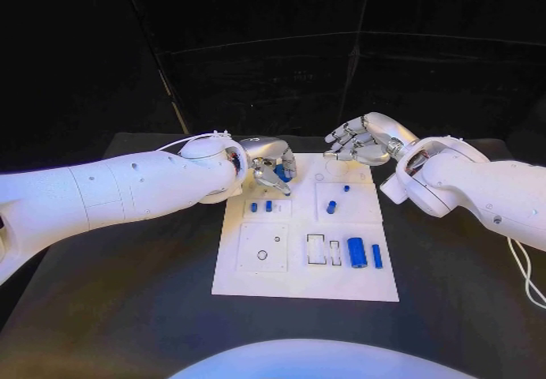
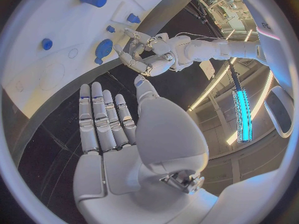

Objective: Assemble the parts on the task board

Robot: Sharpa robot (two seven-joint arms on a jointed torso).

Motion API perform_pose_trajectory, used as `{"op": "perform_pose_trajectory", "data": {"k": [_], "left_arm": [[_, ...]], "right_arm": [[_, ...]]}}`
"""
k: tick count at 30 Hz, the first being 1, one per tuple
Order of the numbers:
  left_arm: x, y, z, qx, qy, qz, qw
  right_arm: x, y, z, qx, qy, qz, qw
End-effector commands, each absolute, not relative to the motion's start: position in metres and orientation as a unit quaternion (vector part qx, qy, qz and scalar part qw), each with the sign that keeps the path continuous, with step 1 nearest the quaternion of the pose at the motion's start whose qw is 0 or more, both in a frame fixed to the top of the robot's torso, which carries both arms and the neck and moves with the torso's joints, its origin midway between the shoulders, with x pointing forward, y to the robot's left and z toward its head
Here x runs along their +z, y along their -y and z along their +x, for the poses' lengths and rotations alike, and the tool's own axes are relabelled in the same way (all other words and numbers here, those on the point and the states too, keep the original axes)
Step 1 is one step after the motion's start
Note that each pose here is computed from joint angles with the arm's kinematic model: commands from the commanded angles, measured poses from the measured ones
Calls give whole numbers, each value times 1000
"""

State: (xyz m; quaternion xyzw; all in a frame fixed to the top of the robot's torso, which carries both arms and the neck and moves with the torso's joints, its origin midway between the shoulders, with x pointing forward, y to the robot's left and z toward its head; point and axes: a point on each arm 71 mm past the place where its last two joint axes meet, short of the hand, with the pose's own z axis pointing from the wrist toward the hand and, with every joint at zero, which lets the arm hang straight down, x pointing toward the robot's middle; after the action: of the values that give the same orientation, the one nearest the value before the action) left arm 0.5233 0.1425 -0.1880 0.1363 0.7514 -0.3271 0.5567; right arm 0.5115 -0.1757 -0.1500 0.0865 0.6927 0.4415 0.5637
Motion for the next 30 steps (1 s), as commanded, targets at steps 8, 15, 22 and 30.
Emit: {"op": "perform_pose_trajectory", "data": {"k": [8, 15, 22, 30], "left_arm": [[-196, -138, 527, -308, -761, 175, 544], [-200, -136, 529, -303, -767, 174, 538], [-203, -134, 530, -304, -768, 175, 537], [-205, -130, 530, -301, -771, 179, 532]], "right_arm": [[-148, 175, 512, 445, -686, 87, 569], [-147, 174, 512, 446, -685, 87, 569], [-147, 173, 512, 447, -684, 87, 570], [-147, 172, 512, 448, -684, 86, 569]]}}
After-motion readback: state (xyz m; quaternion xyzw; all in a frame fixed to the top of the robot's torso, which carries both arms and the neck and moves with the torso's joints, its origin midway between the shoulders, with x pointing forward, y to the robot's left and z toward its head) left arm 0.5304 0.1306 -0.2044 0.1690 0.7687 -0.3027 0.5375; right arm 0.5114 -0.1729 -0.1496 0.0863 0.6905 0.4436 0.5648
